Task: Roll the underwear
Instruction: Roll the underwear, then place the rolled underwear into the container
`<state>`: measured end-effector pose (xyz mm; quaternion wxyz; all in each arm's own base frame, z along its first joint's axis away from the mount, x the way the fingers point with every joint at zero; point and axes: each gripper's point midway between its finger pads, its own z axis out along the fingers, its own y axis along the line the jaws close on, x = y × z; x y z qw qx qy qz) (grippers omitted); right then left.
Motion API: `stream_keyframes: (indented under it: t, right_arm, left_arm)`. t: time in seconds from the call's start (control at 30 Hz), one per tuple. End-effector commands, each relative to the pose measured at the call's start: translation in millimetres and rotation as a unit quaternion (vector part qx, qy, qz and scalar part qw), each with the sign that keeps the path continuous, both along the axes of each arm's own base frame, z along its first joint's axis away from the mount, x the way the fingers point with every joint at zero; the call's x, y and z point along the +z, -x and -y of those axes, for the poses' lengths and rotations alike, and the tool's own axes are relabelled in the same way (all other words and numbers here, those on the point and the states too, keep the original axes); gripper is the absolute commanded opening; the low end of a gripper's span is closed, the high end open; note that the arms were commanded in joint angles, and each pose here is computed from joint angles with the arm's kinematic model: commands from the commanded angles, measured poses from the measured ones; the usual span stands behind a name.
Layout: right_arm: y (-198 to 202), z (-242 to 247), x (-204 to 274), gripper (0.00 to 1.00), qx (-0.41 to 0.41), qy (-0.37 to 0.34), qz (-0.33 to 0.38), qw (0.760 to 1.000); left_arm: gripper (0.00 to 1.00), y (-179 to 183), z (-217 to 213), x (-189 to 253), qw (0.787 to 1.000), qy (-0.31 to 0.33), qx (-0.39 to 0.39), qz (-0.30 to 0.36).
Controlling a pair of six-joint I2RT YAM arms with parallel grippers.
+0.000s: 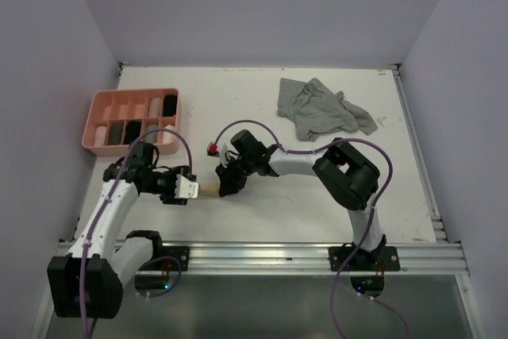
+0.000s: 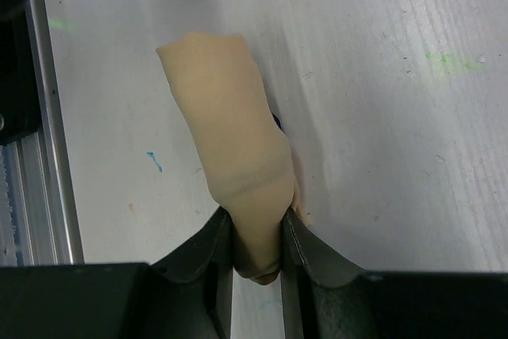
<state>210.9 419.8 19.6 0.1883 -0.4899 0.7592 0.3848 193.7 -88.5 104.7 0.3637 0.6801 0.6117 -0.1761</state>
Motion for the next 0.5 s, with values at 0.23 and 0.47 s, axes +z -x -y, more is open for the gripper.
stream_keyframes:
  t: [0.23,0.47]
  right_arm:
    - [21,42,-62,0.00,-0.023,0.117,-0.071,0.990]
    - [23,42,-65,0.00,-0.020,0.117,-0.077,0.990]
  left_arm:
    - [0.62,-14,63,-19,0.995,0.004,-0.032,0.098]
    - [0.62,-30,70,-42,0.995,-0.024,-0.018,0.099]
